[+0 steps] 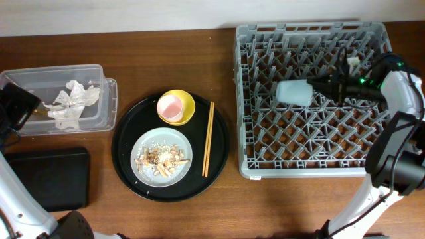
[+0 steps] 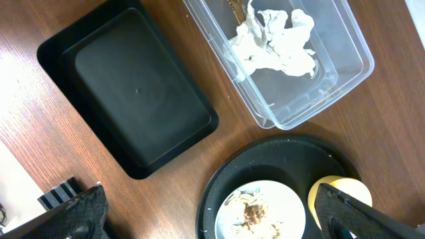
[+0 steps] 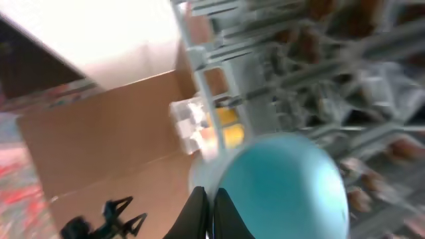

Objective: Sort waste into correct bins and load items into the dishwasher rack
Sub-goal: 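Carry the blue cup to the dish rack and set it down, then grasp the pink cup with the right gripper and place it in the rack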

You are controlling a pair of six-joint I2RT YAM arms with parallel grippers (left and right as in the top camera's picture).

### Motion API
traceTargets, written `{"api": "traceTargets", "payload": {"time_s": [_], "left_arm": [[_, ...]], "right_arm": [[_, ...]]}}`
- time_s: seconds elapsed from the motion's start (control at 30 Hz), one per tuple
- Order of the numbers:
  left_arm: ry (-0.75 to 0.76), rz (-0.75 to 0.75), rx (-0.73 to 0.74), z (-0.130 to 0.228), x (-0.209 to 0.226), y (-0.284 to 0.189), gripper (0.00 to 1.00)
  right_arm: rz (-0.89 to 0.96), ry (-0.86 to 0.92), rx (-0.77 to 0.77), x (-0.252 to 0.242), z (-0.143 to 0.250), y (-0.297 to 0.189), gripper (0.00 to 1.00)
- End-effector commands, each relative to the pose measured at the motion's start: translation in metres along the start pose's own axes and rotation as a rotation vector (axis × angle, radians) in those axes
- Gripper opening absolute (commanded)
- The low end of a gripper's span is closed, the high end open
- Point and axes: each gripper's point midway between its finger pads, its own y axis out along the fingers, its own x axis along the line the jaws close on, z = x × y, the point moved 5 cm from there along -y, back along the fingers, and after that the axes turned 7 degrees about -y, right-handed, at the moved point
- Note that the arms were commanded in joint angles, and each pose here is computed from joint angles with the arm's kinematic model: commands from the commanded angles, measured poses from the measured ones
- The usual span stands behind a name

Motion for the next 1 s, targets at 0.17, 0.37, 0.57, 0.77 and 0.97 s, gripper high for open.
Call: {"api": "traceTargets", "payload": {"time_s": [0.17,0.37,0.57,0.77,0.97], "left_arm": [[-0.013,-0.004,-0.011,-0.001,0.002,-0.002,0.99],[-0.013,-0.004,-0.011,-0.001,0.002,-0.002,0.99],[-0.013,-0.004,-0.011,-0.001,0.002,-0.002,0.99],[-0.013,-0.004,-0.011,-0.001,0.002,-0.002,0.99],[-0.013,-0.004,-0.011,-0.001,0.002,-0.002,0.99]], "right_arm": [[0.562,-0.015,-0.146,-0.011,-0.015,-0.086,0.17],[0.639,-0.339,-0.136,0.123,0.033,-0.085,0.24],[0.618,-0.988,0.204,0.206,0.146,0.152,0.6],[0.812,-1.402,0.082,0.178,0.239,0.345,0.62],[0.904,-1.39,0.205,0.101,0.243,0.397,0.5]]}}
